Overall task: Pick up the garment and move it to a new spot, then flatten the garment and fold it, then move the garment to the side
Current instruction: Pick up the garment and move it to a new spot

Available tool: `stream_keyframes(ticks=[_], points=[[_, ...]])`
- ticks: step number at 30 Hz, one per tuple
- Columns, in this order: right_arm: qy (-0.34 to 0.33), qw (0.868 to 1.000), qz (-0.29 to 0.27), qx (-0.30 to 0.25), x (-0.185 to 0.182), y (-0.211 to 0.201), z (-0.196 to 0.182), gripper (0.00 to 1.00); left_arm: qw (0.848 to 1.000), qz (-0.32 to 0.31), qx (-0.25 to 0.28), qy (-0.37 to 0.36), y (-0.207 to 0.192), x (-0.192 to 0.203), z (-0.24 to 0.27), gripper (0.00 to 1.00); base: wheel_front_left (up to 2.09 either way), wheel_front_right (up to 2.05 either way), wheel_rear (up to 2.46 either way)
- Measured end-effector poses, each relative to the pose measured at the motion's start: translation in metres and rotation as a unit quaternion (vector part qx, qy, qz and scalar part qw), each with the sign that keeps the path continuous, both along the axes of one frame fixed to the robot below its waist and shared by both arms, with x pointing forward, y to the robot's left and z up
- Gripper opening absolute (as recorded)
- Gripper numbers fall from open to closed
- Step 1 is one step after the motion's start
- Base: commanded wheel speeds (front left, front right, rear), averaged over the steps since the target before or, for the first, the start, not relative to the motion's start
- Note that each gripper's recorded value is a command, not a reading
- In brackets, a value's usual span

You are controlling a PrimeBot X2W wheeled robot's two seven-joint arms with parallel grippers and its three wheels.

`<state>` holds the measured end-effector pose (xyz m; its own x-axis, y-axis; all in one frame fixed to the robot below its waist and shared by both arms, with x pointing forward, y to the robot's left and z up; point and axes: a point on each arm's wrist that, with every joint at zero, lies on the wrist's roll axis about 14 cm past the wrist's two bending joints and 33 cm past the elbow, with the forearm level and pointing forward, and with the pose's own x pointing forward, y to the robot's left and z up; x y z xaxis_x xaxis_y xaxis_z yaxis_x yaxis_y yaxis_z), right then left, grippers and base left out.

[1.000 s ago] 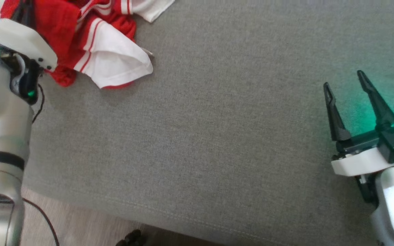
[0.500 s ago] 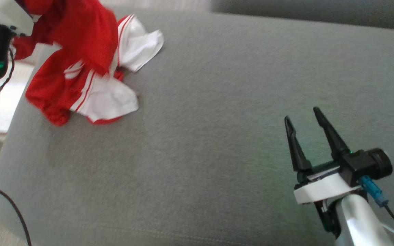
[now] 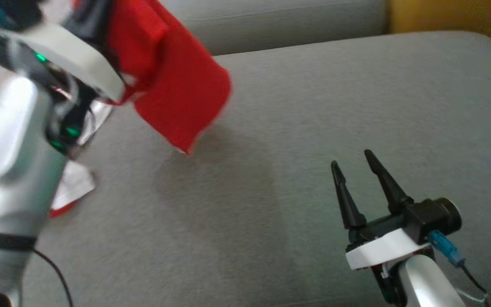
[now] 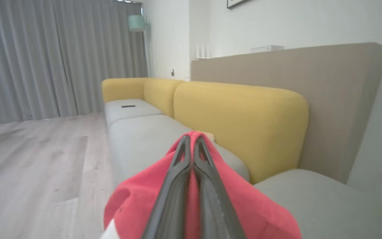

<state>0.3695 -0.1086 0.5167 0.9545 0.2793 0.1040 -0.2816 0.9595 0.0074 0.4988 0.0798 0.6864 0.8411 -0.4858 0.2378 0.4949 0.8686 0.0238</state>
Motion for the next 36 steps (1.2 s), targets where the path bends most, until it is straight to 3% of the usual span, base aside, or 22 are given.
stream_keyframes(ticks=[6, 7, 8, 13, 15, 19, 25, 30, 36], points=[[0.006, 0.999, -0.045, 0.015, -0.015, -0.028, -0.001, 1.0, 0.991, -0.104, 0.011, 0.083, -0.093, -0.019, -0.071, 0.0, 0.0, 0.0, 0.0], [0.006, 0.999, -0.045, 0.015, -0.015, -0.028, -0.001, 1.0, 0.991, -0.104, 0.011, 0.083, -0.093, -0.019, -0.071, 0.0, 0.0, 0.0, 0.0], [0.008, 0.998, -0.057, 0.018, -0.017, -0.035, -0.002, 1.0, 0.984, -0.133, 0.007, 0.119, -0.121, -0.027, -0.098, 0.0, 0.0, 0.0, 0.0], [0.006, 0.997, -0.071, 0.027, -0.004, -0.046, 0.002, 1.0, 0.967, -0.181, -0.006, 0.182, -0.174, -0.041, -0.152, 0.0, 0.0, 0.0, 0.0], [0.002, 0.997, -0.074, 0.027, 0.004, -0.049, 0.005, 1.0, 0.957, -0.2, -0.012, 0.21, -0.192, -0.049, -0.174, 1.0, 0.0, 0.0, 0.0], [0.014, 0.997, -0.076, 0.028, 0.009, -0.051, -0.003, 1.0, 0.951, -0.206, -0.013, 0.23, -0.203, -0.06, -0.204, 1.0, 0.0, 0.0, 0.0], [0.015, 0.997, -0.077, 0.027, 0.005, -0.051, -0.005, 1.0, 0.969, -0.127, -0.054, 0.204, -0.168, -0.053, -0.19, 1.0, 0.0, 0.0, 0.0], [0.033, 0.997, -0.068, 0.027, -0.013, -0.042, -0.018, 1.0, 0.985, -0.034, -0.074, 0.152, -0.108, -0.061, -0.168, 1.0, 0.0, 0.0, 0.0], [0.025, 0.998, -0.053, 0.027, -0.016, -0.032, -0.014, 1.0, 0.983, 0.088, -0.083, 0.137, -0.015, -0.089, -0.177, 1.0, 0.0, 0.0, 0.0]])
